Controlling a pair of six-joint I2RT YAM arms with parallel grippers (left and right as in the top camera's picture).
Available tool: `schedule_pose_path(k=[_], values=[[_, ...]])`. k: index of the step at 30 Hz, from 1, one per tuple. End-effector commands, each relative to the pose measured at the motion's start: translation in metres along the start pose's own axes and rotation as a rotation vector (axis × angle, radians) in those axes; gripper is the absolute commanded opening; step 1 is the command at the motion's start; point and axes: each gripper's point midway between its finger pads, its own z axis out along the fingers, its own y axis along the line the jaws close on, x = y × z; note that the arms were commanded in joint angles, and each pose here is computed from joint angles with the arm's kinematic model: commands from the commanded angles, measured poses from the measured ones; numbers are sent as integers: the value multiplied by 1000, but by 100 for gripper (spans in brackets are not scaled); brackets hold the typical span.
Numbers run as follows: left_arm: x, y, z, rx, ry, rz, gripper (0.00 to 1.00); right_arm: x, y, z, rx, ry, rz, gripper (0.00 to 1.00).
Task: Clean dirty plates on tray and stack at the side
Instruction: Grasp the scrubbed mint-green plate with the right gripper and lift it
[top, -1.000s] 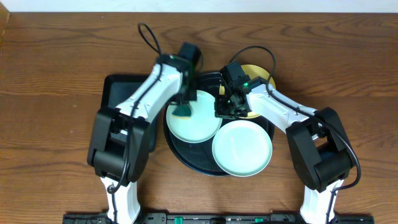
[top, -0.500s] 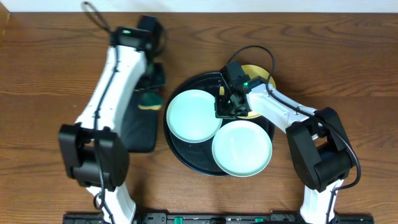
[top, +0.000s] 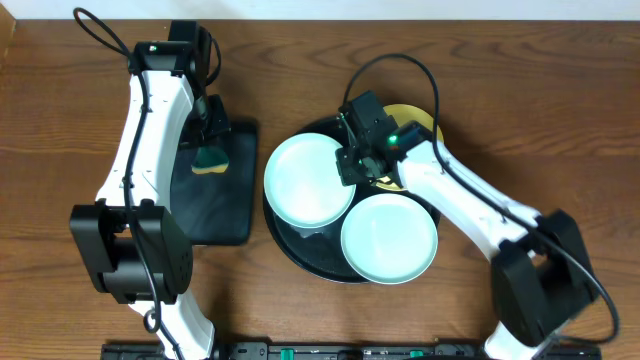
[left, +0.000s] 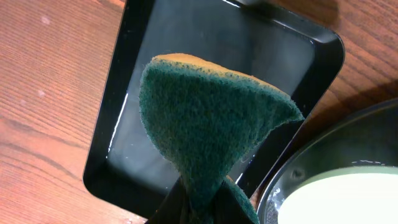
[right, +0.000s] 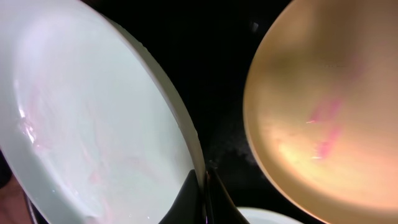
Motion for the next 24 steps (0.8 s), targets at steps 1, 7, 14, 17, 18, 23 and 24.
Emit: schedule_pose_path(k=[1,7,14,17,18,23,24], values=[[-7,1,-12,7,-42,11,7,-20,-15,-30,205,-132,-94,1],[-6,1,-12,6,-40,11,8,-37,-24,-76,480,-307,-162,1],[-7,1,-12,6,-41,11,7,-50,-13,-127,784,-479,-318,1],[-7,1,-12,6,-40,11,7,-52,-4,-144,871,-538,-349,1],[-7,1,-12,6,-40,11,7,-52,-2,-149,897,-556,-355,1],[-7,1,-12,6,-40,11,8,-52,8,-171,1008,-618,-385,1],[-7,1,-12,6,-40,11,7,-51,10,-176,1029,-634,-382,1]])
